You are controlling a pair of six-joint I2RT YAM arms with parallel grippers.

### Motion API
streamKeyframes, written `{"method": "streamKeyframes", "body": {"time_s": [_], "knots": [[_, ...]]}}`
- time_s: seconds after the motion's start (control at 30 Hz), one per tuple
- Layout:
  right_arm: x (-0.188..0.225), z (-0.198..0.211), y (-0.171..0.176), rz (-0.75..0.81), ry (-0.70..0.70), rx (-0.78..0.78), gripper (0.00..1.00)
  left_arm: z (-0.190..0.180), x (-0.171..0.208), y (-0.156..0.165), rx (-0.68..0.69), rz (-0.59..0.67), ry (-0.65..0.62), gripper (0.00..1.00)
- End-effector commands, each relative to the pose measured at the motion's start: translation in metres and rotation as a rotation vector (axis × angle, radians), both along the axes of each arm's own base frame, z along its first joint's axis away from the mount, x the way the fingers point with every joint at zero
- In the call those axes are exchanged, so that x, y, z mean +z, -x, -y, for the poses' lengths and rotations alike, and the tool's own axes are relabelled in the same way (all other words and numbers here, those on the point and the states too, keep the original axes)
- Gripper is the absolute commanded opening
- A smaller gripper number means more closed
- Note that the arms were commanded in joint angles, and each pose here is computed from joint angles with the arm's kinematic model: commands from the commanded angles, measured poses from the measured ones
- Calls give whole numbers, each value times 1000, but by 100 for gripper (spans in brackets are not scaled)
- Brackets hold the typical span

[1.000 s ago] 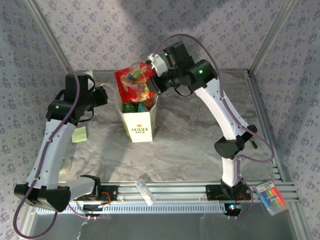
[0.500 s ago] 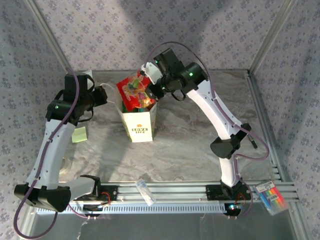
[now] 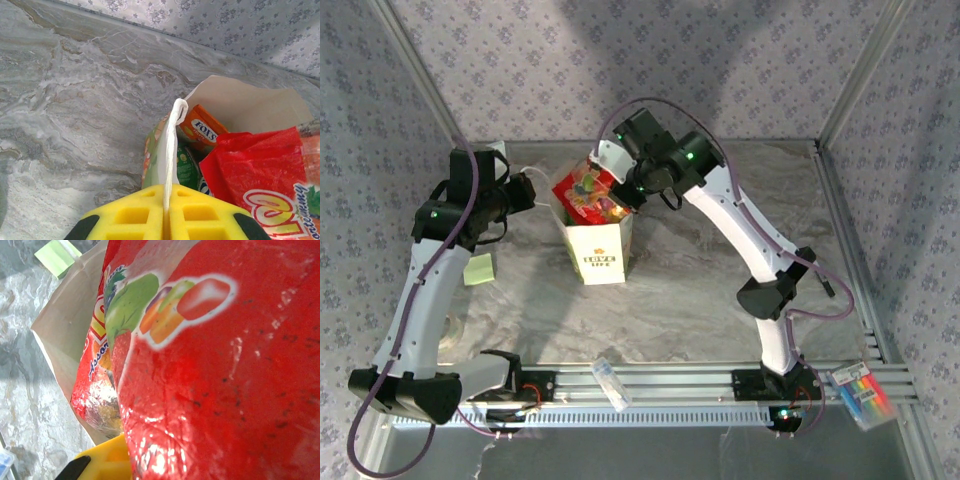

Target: Place the snacks into the paper bag

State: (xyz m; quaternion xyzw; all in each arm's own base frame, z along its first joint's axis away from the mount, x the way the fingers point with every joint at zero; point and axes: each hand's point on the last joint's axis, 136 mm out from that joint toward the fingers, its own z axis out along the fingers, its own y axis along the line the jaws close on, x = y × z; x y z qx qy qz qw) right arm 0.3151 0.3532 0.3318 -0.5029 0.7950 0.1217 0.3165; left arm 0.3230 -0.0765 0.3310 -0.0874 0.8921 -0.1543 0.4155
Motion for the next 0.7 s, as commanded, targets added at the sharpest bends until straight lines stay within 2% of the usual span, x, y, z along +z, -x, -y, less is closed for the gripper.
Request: {"method": "streamKeyframes", "body": {"time_s": [0.0,0.3,0.67], "knots": [[9,-4,5,62,10,85,0,-1,8,2,-14,33,0,10],[-13,-4,7,82,118,202,0,0,9,3,-19,33,8,10],[-34,-17,13,59,169,297,1,0,5,8,-17,25,14,10]]}}
